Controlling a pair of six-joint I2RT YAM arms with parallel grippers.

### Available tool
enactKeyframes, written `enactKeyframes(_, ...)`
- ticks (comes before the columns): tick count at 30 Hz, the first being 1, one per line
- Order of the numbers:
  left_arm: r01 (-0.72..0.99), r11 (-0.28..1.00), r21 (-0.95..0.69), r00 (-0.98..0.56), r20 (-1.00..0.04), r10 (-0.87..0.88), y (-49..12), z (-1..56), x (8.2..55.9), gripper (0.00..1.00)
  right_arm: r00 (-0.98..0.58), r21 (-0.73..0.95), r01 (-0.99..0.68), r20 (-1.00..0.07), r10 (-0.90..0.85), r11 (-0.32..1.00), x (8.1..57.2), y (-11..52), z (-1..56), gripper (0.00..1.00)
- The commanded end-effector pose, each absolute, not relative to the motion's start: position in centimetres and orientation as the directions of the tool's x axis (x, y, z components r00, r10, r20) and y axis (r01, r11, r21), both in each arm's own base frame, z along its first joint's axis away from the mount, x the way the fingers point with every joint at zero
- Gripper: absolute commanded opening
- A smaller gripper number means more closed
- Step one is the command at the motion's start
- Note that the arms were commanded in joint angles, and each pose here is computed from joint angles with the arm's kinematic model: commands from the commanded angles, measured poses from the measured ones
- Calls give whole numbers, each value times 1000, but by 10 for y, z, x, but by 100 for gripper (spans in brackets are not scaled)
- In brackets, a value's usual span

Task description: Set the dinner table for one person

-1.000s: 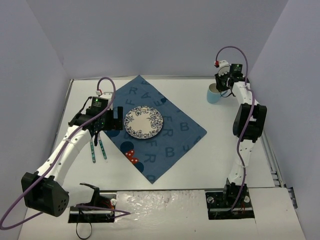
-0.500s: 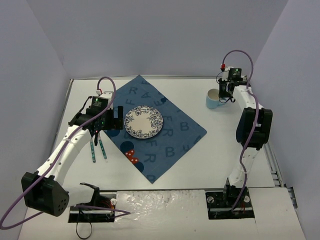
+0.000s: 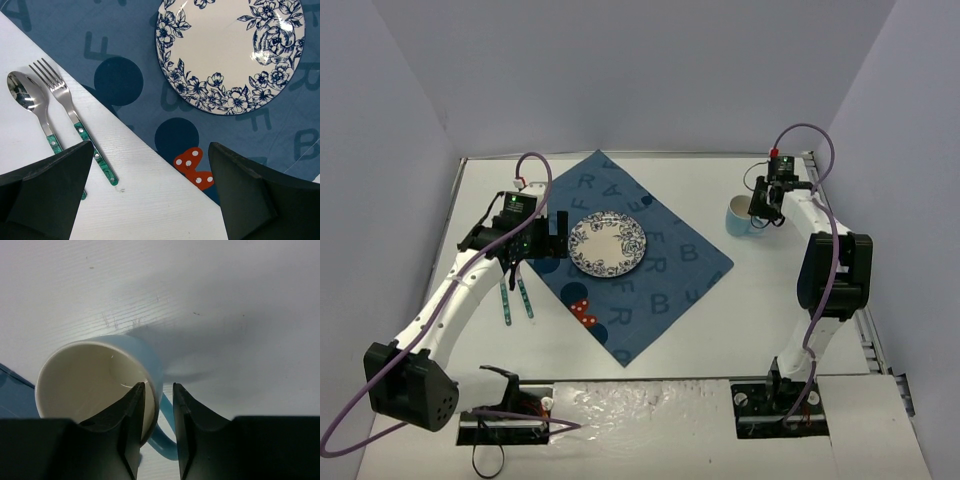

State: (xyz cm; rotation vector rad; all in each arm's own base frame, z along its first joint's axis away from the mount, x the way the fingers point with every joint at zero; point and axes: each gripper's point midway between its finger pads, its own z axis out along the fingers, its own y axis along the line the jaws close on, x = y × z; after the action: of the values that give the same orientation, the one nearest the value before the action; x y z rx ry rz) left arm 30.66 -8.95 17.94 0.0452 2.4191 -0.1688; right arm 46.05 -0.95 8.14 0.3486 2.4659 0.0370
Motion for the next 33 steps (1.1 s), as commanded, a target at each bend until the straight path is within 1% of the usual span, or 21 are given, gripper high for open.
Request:
enactKeyframes(1, 81, 988, -130, -721, -692, -32, -92, 190, 317, 97, -709, 77, 138, -689, 153, 987, 473, 7, 125, 31)
enactKeyframes(5, 84, 988, -129, -721, -692, -29, -92, 191, 317, 97, -718, 19, 50, -694, 49, 999, 477, 6, 134, 33)
enactKeyframes(9, 91, 988, -124, -724, -690, -20, -92, 190, 316, 97, -739, -39, -35, -672, -52, 999, 484, 2, 136, 33)
enactKeyframes(17, 91, 989, -115, -727, -686, -13, -90, 188, 314, 97, -765, -14, -79, -640, -70, 997, 494, 7, 119, 28)
enactKeyframes(24, 97, 990, -106, -727, -687, -3, -88, 189, 310, 97, -781, -21, -139, -612, -123, 990, 497, 10, 105, 26)
enactKeyframes(27, 97, 990, -104, -725, -689, -1, -88, 189, 309, 97, -778, -22, -154, -613, -135, 988, 498, 11, 106, 17)
enactKeyframes(30, 96, 990, -102, -724, -689, -1, -87, 189, 309, 97, -772, -28, -154, -620, -138, 988, 498, 11, 110, 2)
enactKeyframes(31, 93, 990, -102, -725, -689, -3, -87, 189, 309, 97, -768, -33, -149, -626, -137, 988, 498, 9, 115, 0)
enactKeyframes(33, 89, 991, -104, -725, -689, -7, -86, 189, 308, 97, -753, -30, -141, -646, -127, 990, 497, 10, 128, 0)
